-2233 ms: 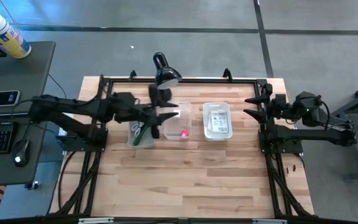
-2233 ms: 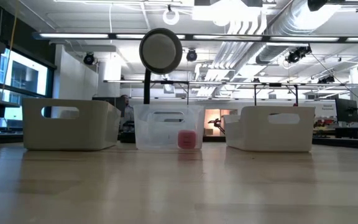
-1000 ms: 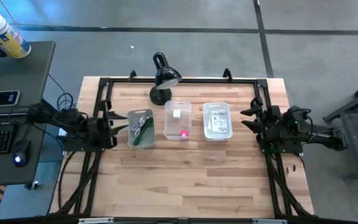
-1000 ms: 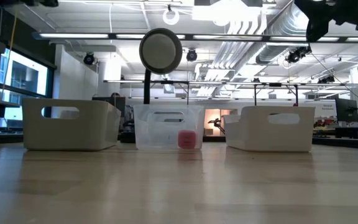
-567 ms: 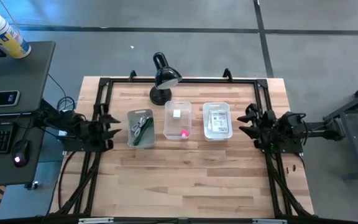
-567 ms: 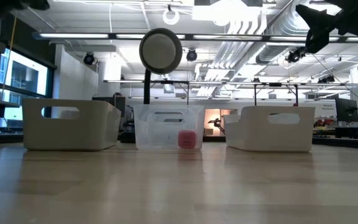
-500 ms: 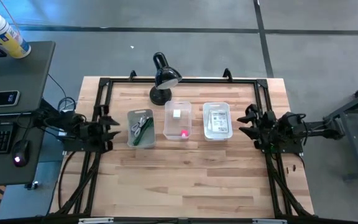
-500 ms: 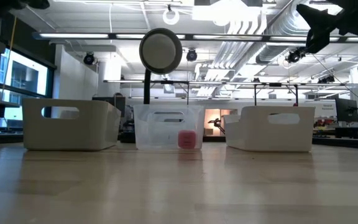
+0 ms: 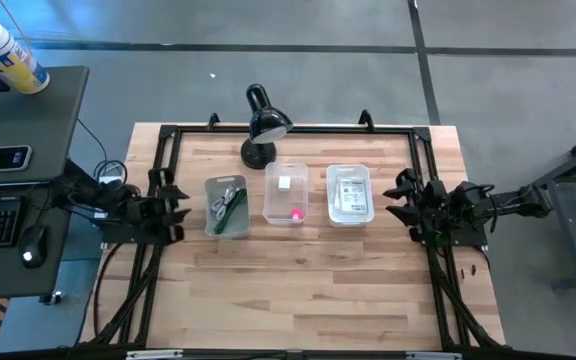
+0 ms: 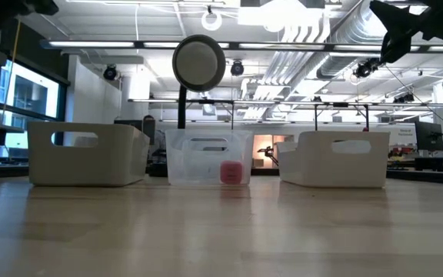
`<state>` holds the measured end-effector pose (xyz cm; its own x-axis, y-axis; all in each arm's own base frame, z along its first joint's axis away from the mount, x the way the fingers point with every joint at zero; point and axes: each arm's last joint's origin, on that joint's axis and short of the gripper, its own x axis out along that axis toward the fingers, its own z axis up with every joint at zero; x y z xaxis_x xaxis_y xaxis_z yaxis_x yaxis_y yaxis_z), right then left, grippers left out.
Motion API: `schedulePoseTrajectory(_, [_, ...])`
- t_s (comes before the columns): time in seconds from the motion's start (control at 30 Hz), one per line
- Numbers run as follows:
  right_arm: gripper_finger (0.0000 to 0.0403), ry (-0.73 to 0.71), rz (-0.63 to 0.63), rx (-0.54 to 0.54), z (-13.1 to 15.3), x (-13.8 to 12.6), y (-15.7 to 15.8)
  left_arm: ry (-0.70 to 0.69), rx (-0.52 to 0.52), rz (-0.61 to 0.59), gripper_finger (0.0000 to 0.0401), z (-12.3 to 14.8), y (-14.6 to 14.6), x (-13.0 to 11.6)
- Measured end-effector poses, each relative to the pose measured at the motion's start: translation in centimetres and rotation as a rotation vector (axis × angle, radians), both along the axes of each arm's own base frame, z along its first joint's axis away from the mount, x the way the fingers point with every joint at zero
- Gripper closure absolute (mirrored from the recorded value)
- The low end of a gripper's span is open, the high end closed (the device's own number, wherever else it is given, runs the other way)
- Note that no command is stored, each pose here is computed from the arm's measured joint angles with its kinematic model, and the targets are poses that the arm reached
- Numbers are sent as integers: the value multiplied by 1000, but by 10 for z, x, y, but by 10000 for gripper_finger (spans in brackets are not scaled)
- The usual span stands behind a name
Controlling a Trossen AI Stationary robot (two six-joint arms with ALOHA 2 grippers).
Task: Pick and place items into bin
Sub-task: Return to Home Position
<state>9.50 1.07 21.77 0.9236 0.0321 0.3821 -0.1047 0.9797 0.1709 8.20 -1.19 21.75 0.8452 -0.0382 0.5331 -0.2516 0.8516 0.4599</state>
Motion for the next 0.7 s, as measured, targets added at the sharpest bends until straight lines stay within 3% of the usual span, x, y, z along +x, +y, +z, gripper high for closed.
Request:
schedulePoseTrajectory(0.1, [219, 1, -2, -4, 0, 0, 0, -24, -7, 64, 288, 2, 6, -1])
schedulePoseTrajectory(0.3, [219, 3, 45, -7, 0, 0, 1, 47, -12, -23, 288, -4, 17, 2])
schedulePoseTrajectory(0.7, [219, 79, -18, 9, -7, 2, 0, 119, -55, -14, 288, -10, 22, 5])
